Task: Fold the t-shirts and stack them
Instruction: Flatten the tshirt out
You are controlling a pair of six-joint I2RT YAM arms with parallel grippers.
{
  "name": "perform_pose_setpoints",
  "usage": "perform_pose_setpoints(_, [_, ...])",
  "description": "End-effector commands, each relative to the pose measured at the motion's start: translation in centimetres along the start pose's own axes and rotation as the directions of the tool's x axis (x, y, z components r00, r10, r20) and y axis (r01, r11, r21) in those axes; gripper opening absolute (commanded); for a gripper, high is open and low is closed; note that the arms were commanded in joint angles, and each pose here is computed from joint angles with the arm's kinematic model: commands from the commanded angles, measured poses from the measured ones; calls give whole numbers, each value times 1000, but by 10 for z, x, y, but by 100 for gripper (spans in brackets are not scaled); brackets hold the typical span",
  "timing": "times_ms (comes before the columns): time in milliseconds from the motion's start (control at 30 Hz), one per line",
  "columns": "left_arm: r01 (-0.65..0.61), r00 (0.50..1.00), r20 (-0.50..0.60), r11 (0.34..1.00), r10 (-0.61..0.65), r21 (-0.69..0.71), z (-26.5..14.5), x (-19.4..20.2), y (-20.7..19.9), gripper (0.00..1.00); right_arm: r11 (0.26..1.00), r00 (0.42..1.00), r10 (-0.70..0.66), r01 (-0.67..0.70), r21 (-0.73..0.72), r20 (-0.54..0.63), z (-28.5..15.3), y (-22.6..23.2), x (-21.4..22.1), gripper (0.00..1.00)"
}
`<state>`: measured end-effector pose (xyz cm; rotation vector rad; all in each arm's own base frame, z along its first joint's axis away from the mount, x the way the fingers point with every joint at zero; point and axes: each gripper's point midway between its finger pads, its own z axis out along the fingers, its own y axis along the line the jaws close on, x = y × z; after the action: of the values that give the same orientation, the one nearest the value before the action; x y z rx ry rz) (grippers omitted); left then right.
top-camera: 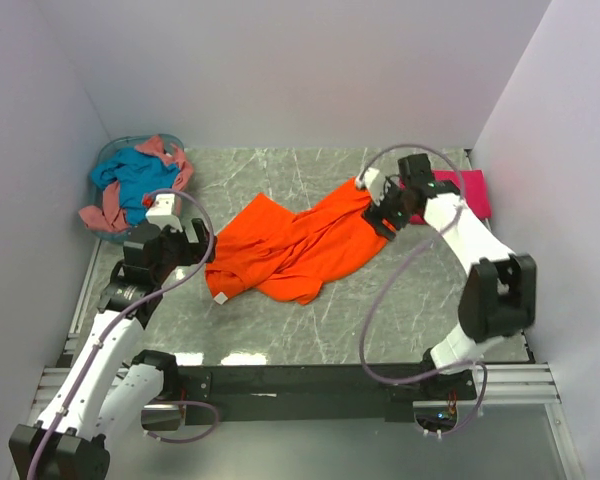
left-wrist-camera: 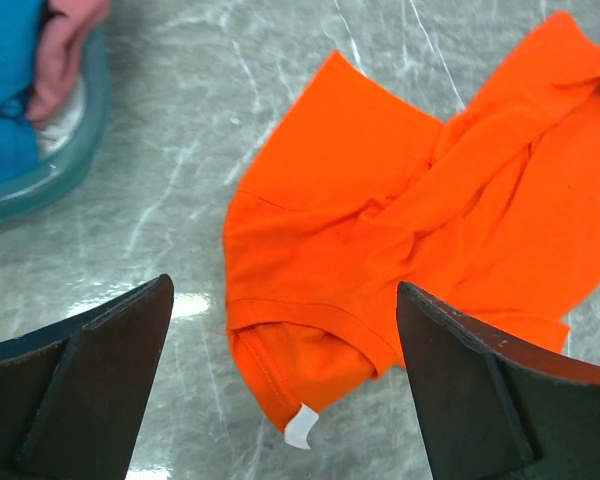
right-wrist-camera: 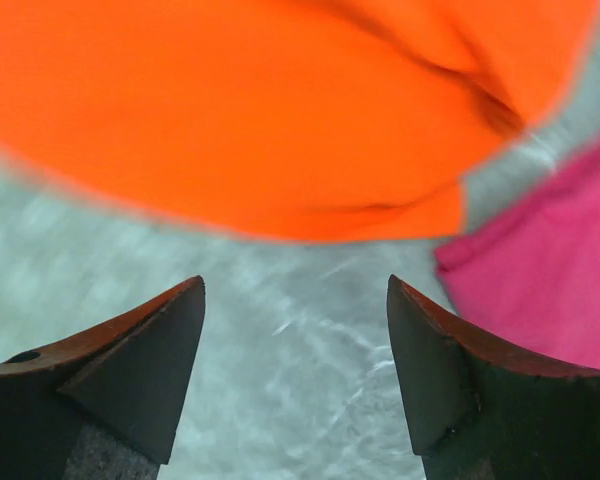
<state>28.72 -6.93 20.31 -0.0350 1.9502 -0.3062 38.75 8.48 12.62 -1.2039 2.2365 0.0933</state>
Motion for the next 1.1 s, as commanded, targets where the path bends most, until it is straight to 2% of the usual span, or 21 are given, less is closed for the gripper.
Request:
perform_pose_setpoints(0, [-25, 1000, 20, 996, 24, 86, 3, -12, -16, 99, 884, 914, -363, 399, -244, 181, -10, 64, 10, 78])
perform_pose_setpoints(67, [-21, 1000, 7, 995, 21, 101, 3, -9, -19, 99, 854, 877, -443, 476, -212, 184, -2, 58, 15, 77])
perform_pose_setpoints(133, [-21, 1000, 2, 994, 21, 109, 3, -8, -20, 99, 845, 868, -475, 496, -199, 146, 9, 49, 17, 76])
perform_pose_setpoints(267, [-25, 1000, 17, 992, 23, 125, -1, -10, -23, 99, 839, 870, -490, 489, -238, 60, 33, 39, 18, 68])
perform_pose_setpoints(500, [-28, 1000, 16, 990, 26, 137, 0, -9, -25, 99, 841, 857, -512, 484, -242, -62, 66, 36, 40, 69])
perform_pose_setpoints(633, [-26, 1000, 10, 990, 25, 142, 1, -9, -26, 99, 838, 849, -521, 487, -248, -93, 73, 37, 46, 64])
perform_pose_setpoints(767, [-28, 999, 21, 989, 25, 143, -1, -11, -26, 99, 841, 857, -505, 462, -282, -103, 76, 43, 51, 52])
perform_pose_setpoints(1000, [-28, 1000, 18, 989, 25, 148, -1, -10, -27, 99, 836, 850, -514, 466, -291, -115, 77, 51, 58, 52])
perform_pose_setpoints(1067, [-30, 999, 18, 988, 27, 150, -1, -10, -27, 99, 843, 856, -502, 452, -292, -125, 80, 52, 57, 34])
